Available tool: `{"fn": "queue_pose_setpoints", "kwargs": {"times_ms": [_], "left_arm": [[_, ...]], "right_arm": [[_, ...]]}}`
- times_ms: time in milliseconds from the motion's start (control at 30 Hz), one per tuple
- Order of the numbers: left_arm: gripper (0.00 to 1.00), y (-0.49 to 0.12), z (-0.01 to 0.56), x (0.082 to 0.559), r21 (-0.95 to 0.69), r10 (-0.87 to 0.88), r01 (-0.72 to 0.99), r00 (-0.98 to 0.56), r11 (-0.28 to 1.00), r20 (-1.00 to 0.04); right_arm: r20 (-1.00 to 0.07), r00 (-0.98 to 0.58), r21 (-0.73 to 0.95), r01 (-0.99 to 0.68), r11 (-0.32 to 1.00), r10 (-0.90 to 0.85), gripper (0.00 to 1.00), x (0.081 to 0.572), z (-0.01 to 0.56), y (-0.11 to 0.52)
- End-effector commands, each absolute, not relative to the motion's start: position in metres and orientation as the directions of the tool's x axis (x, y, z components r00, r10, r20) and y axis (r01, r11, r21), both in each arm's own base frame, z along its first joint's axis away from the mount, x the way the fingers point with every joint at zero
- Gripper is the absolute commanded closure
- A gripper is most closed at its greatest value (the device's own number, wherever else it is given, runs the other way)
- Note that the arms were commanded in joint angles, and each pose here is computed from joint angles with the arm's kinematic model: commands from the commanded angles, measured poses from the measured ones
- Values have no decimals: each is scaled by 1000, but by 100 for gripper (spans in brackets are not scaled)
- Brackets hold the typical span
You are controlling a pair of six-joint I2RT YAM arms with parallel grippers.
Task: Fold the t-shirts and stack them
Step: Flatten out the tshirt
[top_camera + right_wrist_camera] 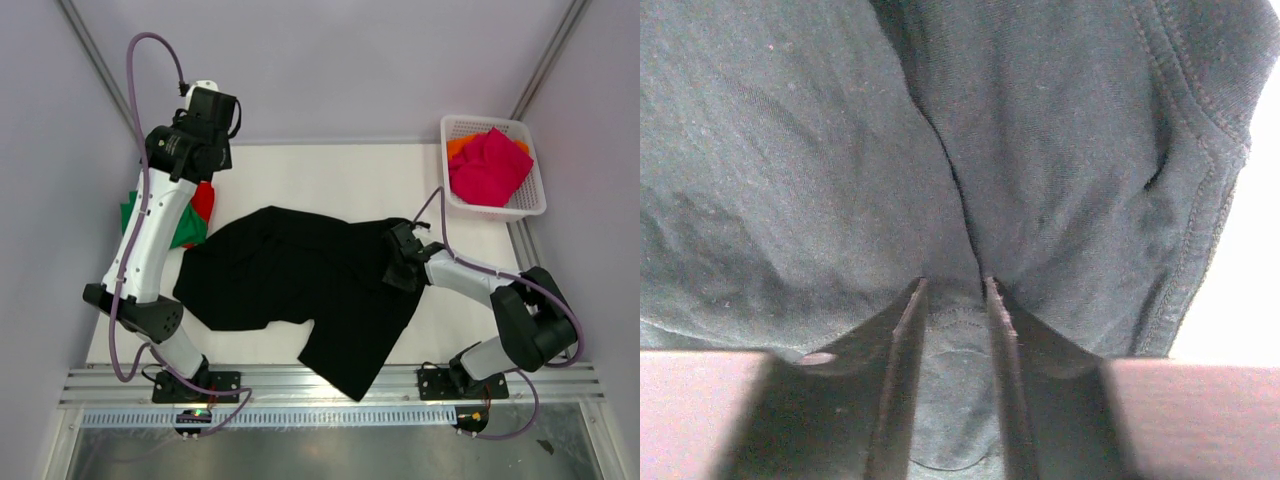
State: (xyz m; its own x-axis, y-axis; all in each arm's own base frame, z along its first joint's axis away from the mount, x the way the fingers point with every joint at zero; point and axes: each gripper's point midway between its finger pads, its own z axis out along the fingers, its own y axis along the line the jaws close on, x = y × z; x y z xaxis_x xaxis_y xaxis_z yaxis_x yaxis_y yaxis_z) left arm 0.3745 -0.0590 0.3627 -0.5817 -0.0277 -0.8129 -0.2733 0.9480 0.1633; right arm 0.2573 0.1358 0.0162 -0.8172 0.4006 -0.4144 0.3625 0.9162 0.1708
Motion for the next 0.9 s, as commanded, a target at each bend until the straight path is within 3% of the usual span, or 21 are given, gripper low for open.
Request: {"fn": "queue_pose_setpoints", "kwargs": {"times_ms": [0,233,600,867], "left_arm": [[51,-55,384,370,116,-60,-304,-514,946,-855],[61,-52,384,368,123,-60,-313,-517,942,-854],[62,-57,372,370,114,-76,-311,-539,944,-839],[64,-61,357,373,118,-83,-305,-570,945,-817]], "right_arm": [[-402,-825,188,350,918,397,70,257,8,141],[-409,-832,190,325,926,376,91,261,9,144],[-440,-828,161,308,938,347,97,264,18,137],[-567,-751,194,279,941,340,97,289,81,133]]}}
